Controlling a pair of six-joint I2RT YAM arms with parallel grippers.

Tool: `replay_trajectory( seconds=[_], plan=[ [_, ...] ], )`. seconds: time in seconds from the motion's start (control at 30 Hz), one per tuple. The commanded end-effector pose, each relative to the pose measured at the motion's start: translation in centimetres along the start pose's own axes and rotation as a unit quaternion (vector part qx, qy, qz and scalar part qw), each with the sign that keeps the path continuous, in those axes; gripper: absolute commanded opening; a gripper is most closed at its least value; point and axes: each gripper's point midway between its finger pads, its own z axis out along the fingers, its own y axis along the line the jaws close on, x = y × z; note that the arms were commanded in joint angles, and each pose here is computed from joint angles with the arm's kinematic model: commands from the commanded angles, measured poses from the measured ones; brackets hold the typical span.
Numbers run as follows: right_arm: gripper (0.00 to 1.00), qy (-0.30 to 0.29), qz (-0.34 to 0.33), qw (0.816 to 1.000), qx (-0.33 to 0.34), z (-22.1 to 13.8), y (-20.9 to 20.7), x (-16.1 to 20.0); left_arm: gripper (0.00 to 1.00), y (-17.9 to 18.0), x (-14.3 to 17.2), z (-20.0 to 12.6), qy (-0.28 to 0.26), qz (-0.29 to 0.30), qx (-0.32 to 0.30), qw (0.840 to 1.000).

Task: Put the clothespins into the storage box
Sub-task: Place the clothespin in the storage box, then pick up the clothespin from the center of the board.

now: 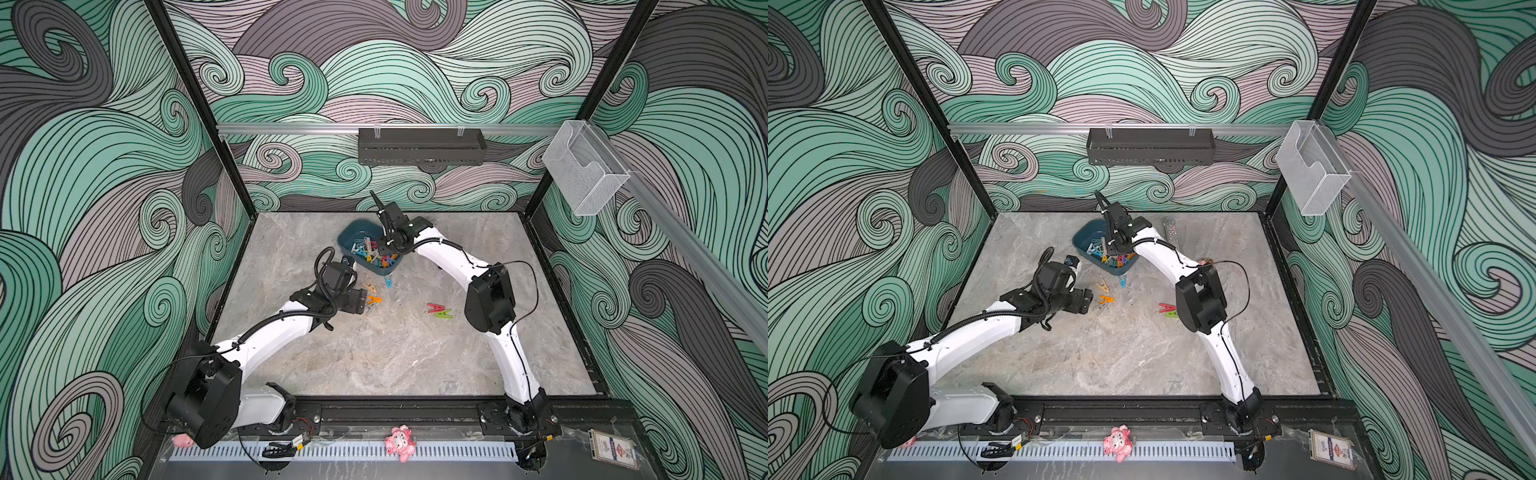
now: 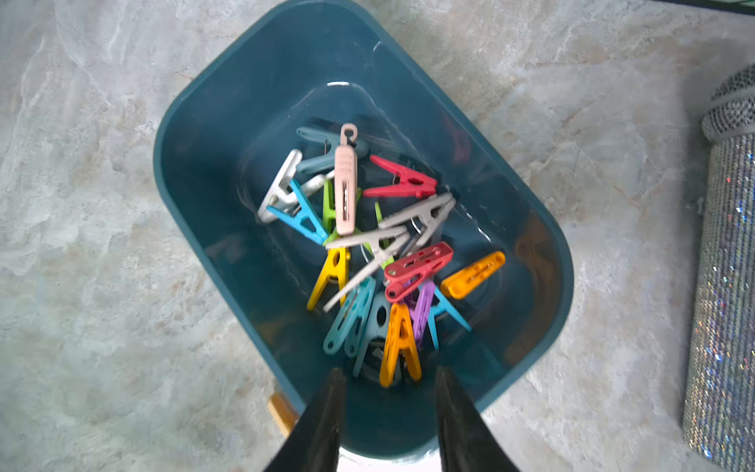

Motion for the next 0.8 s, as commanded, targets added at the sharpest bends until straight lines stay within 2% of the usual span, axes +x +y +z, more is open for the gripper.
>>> replay_trajectory(
  seconds=[0.0, 0.13, 0.23, 0.5, 0.77],
  plan=[
    [0.42, -0.006, -0.005, 1.0, -0.002, -4.5, -0.9, 0.4, 0.89, -3.5, -0.7, -0.1, -0.008, 0.043, 0.095, 0.995],
    [0.42, 0.007, 0.002, 1.0, 0.001, -6.8, -2.8, 4.2, 0.88, -7.9, 0.4, -0.5, 0.017, 0.114, 0.182, 0.976],
    [0.42, 0.025, 0.019, 0.999, 0.007, -8.2, -4.8, 7.6, 0.87, -10.0, 1.4, -0.5, 0.04, 0.157, 0.209, 0.964],
    [0.42, 0.068, 0.067, 0.995, 0.038, -10.8, -9.1, 15.9, 0.86, -13.5, 3.5, 0.7, 0.079, 0.206, 0.238, 0.946],
    [0.35, 0.126, 0.097, 0.986, 0.055, -9.7, -11.6, 22.0, 0.85, -15.9, 5.2, 1.7, 0.105, 0.228, 0.246, 0.936]
  ],
)
